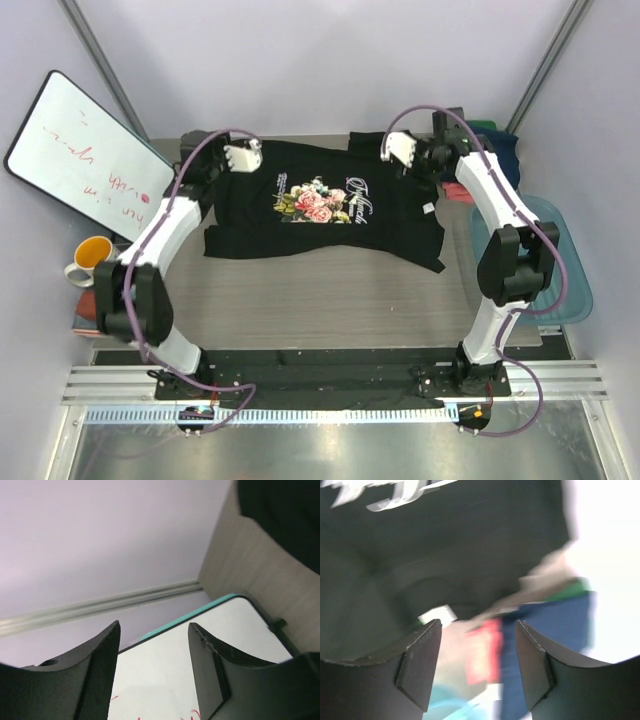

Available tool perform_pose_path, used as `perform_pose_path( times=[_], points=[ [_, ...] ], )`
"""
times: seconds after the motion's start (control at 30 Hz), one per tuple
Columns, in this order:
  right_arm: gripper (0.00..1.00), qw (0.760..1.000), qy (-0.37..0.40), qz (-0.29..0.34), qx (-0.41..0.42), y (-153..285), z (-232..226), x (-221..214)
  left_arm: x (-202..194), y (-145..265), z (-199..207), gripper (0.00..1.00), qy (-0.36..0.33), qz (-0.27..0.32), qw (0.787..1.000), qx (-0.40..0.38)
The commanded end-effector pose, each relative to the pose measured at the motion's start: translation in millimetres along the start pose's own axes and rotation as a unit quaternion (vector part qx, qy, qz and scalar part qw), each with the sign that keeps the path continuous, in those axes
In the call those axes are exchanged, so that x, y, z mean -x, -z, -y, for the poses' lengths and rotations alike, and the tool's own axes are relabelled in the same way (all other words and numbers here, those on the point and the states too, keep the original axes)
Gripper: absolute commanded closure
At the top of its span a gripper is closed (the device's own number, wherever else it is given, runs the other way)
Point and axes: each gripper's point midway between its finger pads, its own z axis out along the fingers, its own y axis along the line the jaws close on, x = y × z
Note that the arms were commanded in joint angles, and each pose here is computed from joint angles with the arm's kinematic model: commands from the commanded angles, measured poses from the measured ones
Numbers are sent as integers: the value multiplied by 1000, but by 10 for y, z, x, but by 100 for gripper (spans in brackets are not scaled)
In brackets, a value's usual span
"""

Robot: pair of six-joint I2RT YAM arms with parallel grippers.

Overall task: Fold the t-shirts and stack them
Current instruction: Flatten out the tshirt

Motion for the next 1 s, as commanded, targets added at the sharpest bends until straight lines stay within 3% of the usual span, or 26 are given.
perform_pose_path(
  times=[0.0,0.23,0.43,0.5,0.53,0.8,0.97],
  points=[
    [36,965,-74,-71,241,13,-1310,-587,141,499,1382,43,-52,107,961,-251],
    [34,937,-223,-66,259,71,-1346,-947,-5,894,1960,48,-96,113,931,-335],
    [33,919,-240,-71,303,234,-1604,-1128,-72,1034,2118,49,-101,107,917,-370],
    [38,881,-257,-82,389,504,-1940,-1160,-74,1074,2113,50,-97,106,914,-379],
    [41,873,-259,-84,404,538,-2018,-1170,-86,1083,2125,49,-97,103,913,-383],
    [40,883,-236,-89,396,630,-2072,-1216,-161,1220,2299,51,-87,99,893,-431],
    [40,885,-225,-94,397,689,-2096,-1239,-303,1235,2422,52,-97,75,893,-434]
  ],
)
